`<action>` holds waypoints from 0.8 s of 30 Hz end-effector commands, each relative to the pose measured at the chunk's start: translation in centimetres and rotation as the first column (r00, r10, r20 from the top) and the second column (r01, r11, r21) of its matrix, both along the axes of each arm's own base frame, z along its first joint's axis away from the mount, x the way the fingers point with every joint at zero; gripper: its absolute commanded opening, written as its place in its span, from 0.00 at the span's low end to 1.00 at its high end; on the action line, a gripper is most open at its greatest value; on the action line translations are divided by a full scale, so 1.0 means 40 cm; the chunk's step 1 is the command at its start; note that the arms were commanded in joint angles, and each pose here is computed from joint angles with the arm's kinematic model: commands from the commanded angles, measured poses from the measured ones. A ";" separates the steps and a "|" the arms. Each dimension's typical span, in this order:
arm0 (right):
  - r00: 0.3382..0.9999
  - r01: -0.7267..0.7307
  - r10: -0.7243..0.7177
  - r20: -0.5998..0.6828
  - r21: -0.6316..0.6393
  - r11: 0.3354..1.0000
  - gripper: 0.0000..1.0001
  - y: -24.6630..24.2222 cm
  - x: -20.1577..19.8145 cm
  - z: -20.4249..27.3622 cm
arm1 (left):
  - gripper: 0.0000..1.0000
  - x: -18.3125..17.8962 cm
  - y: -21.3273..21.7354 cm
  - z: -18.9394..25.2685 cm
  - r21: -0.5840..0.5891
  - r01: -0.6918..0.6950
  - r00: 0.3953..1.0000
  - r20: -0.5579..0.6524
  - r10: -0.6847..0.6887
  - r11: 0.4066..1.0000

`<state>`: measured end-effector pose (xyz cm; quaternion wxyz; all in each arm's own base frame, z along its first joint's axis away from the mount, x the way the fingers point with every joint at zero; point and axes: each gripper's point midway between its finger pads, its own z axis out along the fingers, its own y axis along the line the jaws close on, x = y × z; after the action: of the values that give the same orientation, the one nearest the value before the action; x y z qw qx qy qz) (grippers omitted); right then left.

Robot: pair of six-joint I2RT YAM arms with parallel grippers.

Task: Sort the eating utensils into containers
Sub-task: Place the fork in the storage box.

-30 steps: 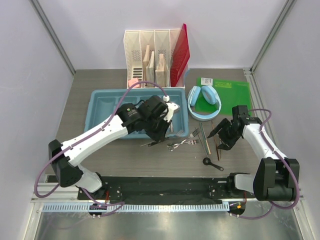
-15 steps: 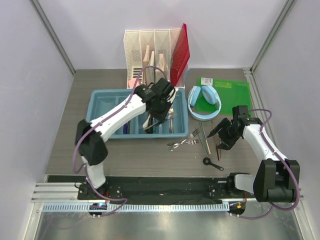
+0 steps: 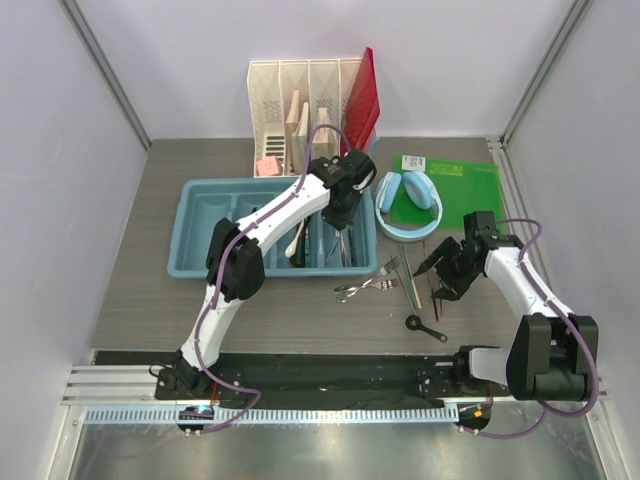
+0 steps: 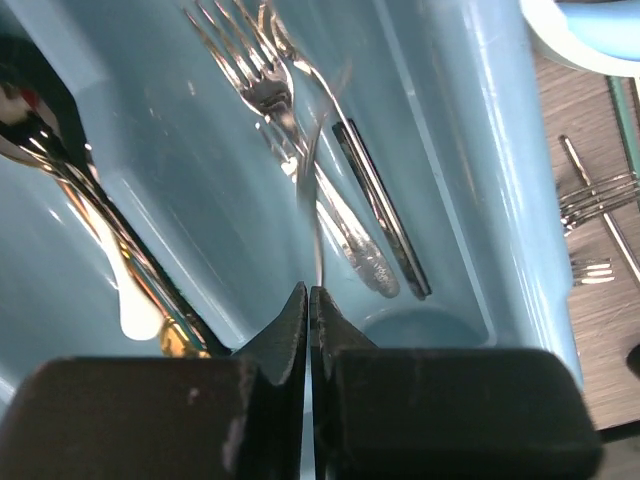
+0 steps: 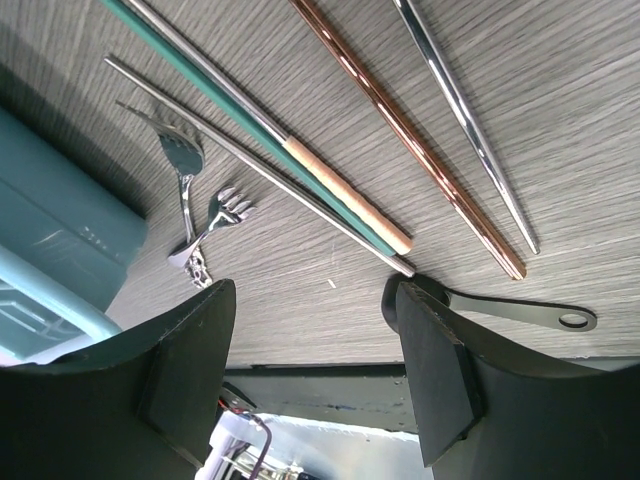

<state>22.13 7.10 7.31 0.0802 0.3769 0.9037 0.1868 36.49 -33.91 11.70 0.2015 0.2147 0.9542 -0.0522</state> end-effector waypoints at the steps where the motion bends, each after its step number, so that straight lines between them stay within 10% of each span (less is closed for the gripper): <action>1: 1.000 -0.019 0.018 0.020 0.011 1.000 0.70 0.005 0.018 0.010 | 0.00 -0.015 0.000 -0.018 -0.024 -0.086 0.996 -0.041 0.085 0.996; 18: 0.999 -0.031 0.031 0.013 -0.004 1.000 0.70 -0.001 0.018 0.004 | 0.14 0.012 -0.031 0.070 -0.149 -0.105 0.990 0.081 0.118 0.983; 24: 0.999 -0.019 0.019 0.039 -0.008 1.000 0.71 -0.003 0.043 0.017 | 0.25 -0.192 -0.078 0.162 -0.192 0.161 0.977 0.173 -0.128 0.968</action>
<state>21.93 7.10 6.56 0.0638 0.3735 0.9076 0.1808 33.13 -33.62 10.49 0.2101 0.1826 0.9578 -0.0720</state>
